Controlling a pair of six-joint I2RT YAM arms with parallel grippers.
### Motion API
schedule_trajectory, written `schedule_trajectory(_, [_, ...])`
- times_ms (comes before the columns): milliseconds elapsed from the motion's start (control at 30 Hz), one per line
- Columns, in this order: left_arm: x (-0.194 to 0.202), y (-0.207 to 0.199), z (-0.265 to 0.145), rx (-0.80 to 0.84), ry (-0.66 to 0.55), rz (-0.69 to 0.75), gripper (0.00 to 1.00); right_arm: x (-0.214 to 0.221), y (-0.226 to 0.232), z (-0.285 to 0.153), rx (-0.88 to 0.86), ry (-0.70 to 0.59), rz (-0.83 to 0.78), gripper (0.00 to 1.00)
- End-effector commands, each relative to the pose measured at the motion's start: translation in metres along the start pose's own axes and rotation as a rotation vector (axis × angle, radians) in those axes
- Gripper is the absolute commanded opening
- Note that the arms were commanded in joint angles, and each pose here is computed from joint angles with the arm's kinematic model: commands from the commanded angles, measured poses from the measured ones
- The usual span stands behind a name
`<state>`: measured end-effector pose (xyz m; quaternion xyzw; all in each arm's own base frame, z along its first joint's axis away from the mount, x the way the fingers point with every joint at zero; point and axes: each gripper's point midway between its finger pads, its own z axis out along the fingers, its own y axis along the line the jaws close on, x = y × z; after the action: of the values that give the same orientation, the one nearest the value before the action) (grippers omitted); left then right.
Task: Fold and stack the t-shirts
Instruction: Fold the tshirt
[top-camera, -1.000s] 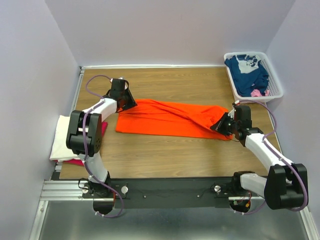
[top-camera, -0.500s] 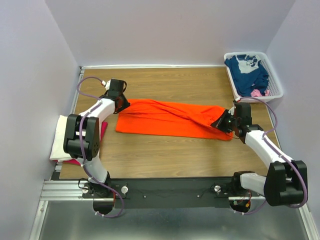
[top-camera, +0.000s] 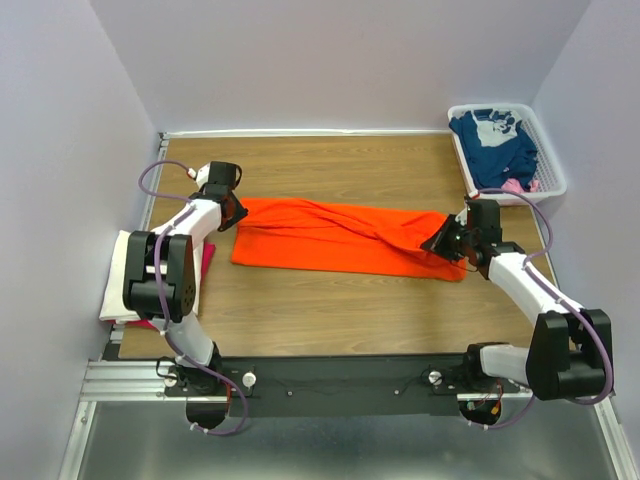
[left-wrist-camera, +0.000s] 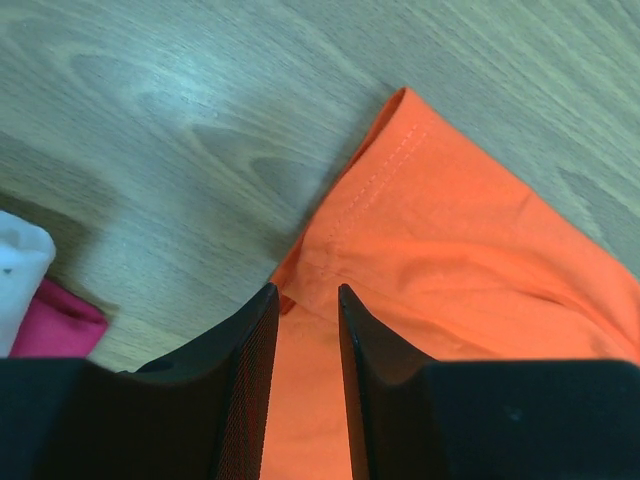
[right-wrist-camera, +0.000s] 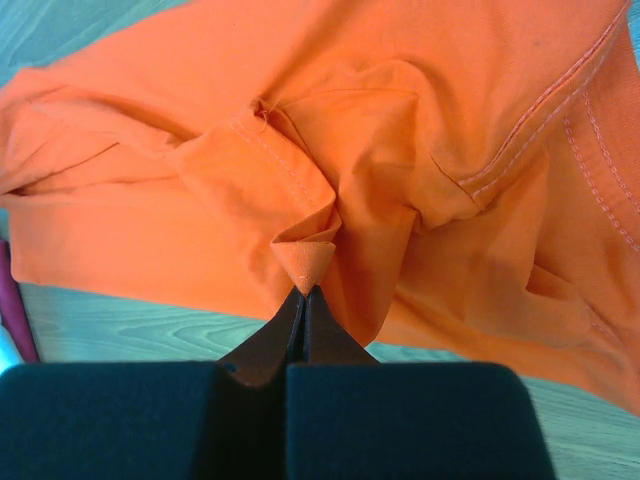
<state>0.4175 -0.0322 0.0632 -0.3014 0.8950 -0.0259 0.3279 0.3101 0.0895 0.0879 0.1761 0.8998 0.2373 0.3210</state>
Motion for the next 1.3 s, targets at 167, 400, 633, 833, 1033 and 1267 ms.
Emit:
schedule_trajectory(167, [-0.004, 0.003, 0.016, -0.031, -0.001, -0.001, 0.38, -0.013, 0.002, 0.000, 0.015, -0.027, -0.029, 0.00])
schedule_trajectory(400, [-0.001, -0.005, 0.026, -0.008, 0.028, 0.006, 0.29, -0.017, 0.004, 0.002, 0.019, -0.031, -0.031, 0.00])
schedule_trajectory(633, [-0.021, -0.014, 0.027, 0.030, 0.005, 0.006, 0.00, -0.038, 0.008, 0.003, 0.041, -0.080, -0.027, 0.00])
schedule_trajectory(833, [-0.059, -0.032, 0.024, 0.091, -0.043, 0.011, 0.00, -0.071, 0.007, 0.009, 0.111, -0.150, -0.023, 0.00])
schedule_trajectory(1033, [-0.081, -0.047, 0.023, 0.161, -0.058, 0.004, 0.00, -0.103, 0.023, 0.010, 0.100, -0.205, 0.005, 0.01])
schedule_trajectory(1267, [-0.106, -0.070, 0.018, 0.262, -0.112, -0.016, 0.00, -0.141, 0.036, 0.002, 0.107, -0.280, 0.002, 0.00])
